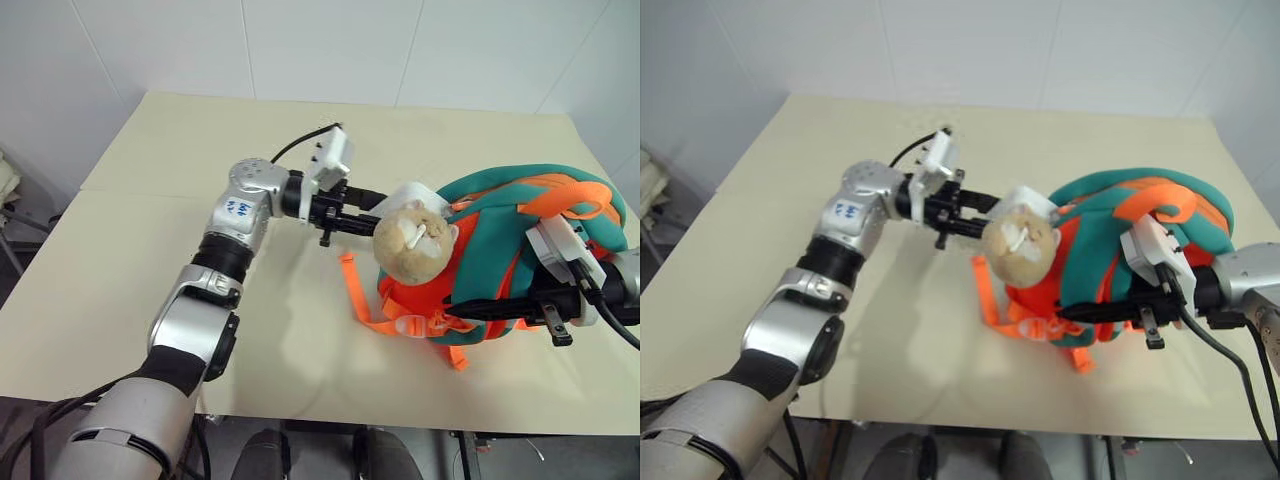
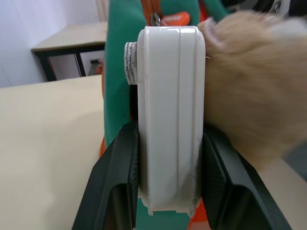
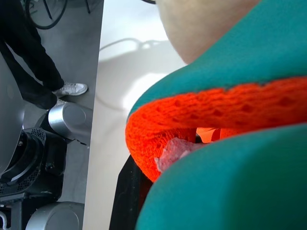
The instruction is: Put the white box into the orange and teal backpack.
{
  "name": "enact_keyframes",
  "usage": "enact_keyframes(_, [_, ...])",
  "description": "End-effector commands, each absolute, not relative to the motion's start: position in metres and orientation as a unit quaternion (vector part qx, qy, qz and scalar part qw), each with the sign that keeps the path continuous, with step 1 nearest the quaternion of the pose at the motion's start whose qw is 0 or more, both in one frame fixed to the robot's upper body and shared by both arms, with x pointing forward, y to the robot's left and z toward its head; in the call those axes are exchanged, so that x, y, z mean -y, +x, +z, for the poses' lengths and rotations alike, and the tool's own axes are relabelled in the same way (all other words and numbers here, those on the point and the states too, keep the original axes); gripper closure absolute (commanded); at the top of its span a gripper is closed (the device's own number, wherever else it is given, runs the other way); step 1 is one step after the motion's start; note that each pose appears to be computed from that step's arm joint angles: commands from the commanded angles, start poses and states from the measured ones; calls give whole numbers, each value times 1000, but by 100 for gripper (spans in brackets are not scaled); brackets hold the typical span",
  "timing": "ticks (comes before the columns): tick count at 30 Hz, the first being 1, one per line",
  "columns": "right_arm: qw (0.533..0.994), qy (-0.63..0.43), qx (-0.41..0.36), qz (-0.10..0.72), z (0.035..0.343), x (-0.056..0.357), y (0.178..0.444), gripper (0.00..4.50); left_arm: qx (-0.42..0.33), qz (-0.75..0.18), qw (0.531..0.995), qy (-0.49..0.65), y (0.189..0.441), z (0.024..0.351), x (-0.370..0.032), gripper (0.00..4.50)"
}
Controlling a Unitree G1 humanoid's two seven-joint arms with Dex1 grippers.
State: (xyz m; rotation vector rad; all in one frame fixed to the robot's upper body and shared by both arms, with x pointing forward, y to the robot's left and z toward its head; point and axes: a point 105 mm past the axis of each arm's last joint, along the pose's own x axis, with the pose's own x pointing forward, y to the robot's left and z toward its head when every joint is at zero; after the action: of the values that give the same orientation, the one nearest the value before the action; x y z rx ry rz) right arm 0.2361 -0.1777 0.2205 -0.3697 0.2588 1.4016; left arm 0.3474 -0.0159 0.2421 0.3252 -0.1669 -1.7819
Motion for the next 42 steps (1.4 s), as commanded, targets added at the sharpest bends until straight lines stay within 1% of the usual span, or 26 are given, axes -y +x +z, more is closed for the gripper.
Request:
enact_keyframes(1, [743,-179,-103,636,225,177,237,392,78,-781,603,142,344,244,31,318])
enact_keyframes(7, [745,-180,-102,634,225,177,238,392,129,-768,625,51,346,264,52,318])
enact_keyframes(10, [747,-179,-102,633,226,177,238,392,131,-778,614,37,342,262,54,318])
enact_keyframes(14, [747,-179,-102,632,226,177,238,392,110,-787,605,51,339,250,59,318])
enact_keyframes(23, [747,-178,-99,632,226,175,240,392,55,-784,612,85,340,232,77,318])
enact_keyframes(29, [747,-178,-98,633,225,174,240,392,70,-780,618,67,339,238,88,318])
enact_keyframes(38, [749,-179,-97,631,225,174,240,392,43,-775,628,61,339,229,100,318])
enact_keyframes(40, [750,-179,-97,629,225,174,240,392,32,-772,632,58,340,228,101,246])
enact_keyframes(42, [751,-179,-97,629,225,174,240,392,26,-770,634,62,341,227,102,193])
